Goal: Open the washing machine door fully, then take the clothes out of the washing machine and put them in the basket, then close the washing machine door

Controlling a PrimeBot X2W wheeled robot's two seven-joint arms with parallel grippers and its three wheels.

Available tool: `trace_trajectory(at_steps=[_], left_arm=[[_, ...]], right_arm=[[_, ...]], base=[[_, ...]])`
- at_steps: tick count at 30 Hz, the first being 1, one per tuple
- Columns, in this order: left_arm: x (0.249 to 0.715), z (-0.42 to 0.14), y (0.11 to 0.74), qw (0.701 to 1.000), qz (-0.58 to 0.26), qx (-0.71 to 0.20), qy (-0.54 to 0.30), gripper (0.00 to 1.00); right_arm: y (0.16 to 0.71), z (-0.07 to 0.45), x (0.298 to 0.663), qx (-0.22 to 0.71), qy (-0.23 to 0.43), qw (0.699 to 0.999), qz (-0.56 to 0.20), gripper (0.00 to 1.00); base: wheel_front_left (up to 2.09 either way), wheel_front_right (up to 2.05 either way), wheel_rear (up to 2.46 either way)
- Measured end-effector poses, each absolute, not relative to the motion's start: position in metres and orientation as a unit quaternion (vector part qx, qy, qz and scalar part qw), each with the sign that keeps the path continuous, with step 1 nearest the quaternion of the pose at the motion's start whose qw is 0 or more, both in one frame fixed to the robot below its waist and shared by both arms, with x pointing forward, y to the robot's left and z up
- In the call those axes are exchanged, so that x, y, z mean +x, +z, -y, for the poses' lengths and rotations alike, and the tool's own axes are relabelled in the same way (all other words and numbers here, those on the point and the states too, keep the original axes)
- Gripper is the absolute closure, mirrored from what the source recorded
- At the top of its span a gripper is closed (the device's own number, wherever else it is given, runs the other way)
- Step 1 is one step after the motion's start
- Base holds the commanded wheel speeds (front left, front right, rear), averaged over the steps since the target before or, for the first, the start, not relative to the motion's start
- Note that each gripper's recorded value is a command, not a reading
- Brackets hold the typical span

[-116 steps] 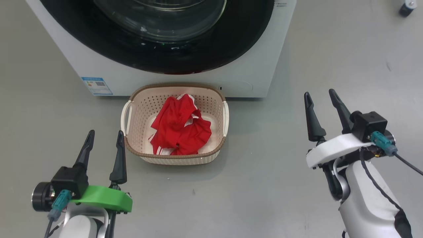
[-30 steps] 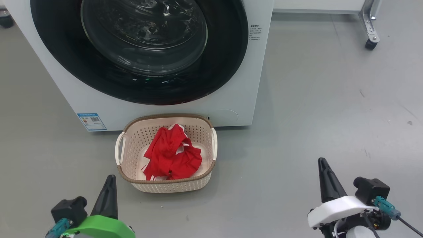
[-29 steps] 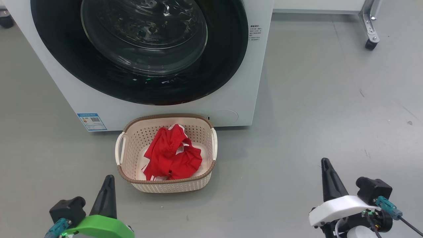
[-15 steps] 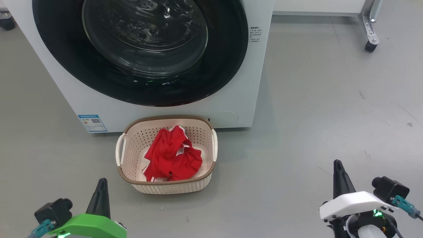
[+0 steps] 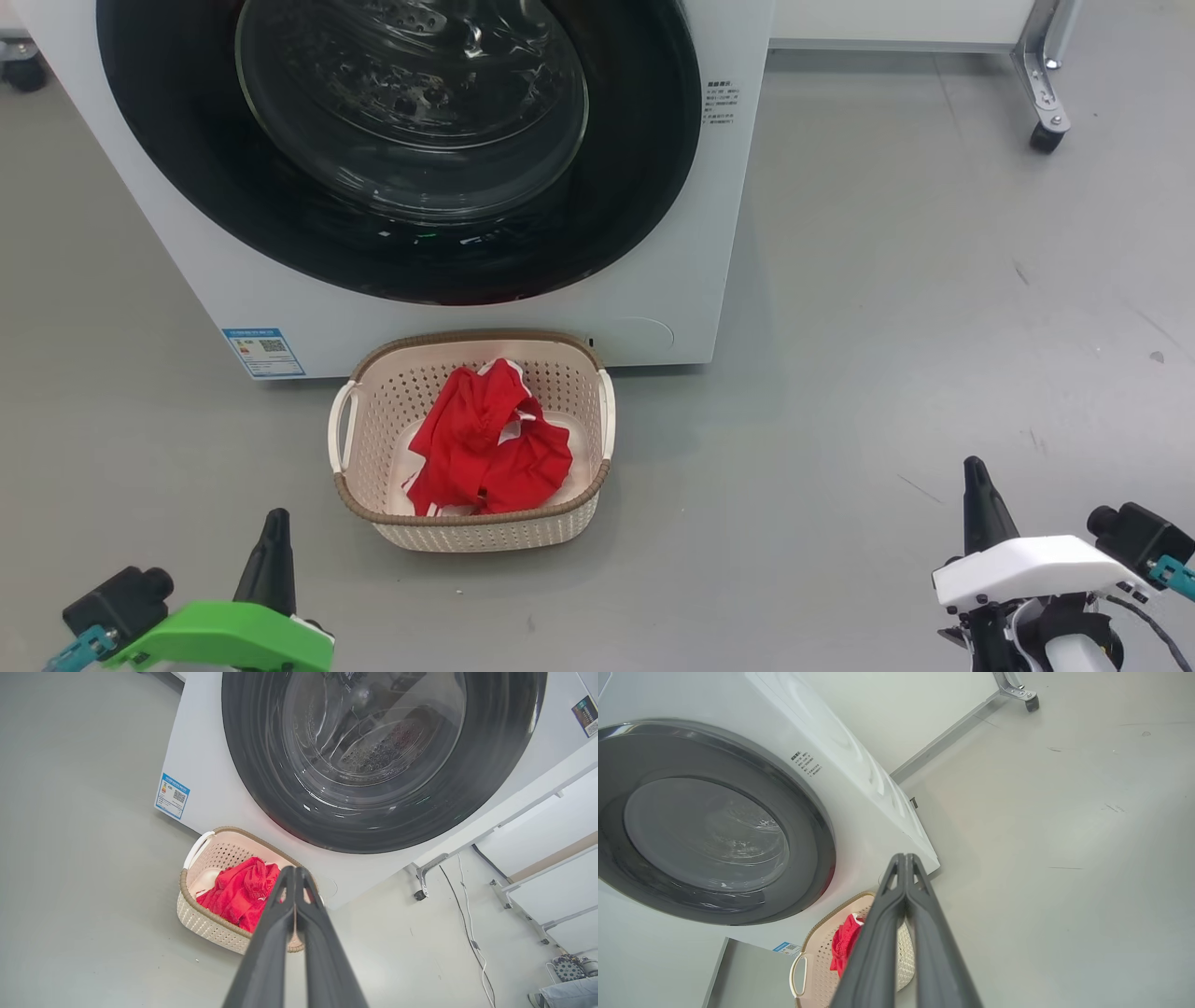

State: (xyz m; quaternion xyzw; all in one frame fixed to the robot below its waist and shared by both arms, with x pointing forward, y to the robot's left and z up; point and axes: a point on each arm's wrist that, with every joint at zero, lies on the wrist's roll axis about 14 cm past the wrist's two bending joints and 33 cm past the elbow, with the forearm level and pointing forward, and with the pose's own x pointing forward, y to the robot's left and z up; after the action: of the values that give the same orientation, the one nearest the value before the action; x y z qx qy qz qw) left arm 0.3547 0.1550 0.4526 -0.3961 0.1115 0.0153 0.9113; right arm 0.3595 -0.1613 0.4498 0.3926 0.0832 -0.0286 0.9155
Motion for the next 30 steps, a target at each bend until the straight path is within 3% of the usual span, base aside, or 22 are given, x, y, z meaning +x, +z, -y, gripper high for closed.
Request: trace_trajectory(at_steps=[30], left_arm=[[0.364, -0.17, 0.46, 0.818, -0.091, -0.568, 0.029, 1.0]], right_arm=[[0.46, 0.183, 0.366, 0.57, -0.051, 0.818, -0.065, 1.0]], base=[[0.0, 0.0, 0.0]])
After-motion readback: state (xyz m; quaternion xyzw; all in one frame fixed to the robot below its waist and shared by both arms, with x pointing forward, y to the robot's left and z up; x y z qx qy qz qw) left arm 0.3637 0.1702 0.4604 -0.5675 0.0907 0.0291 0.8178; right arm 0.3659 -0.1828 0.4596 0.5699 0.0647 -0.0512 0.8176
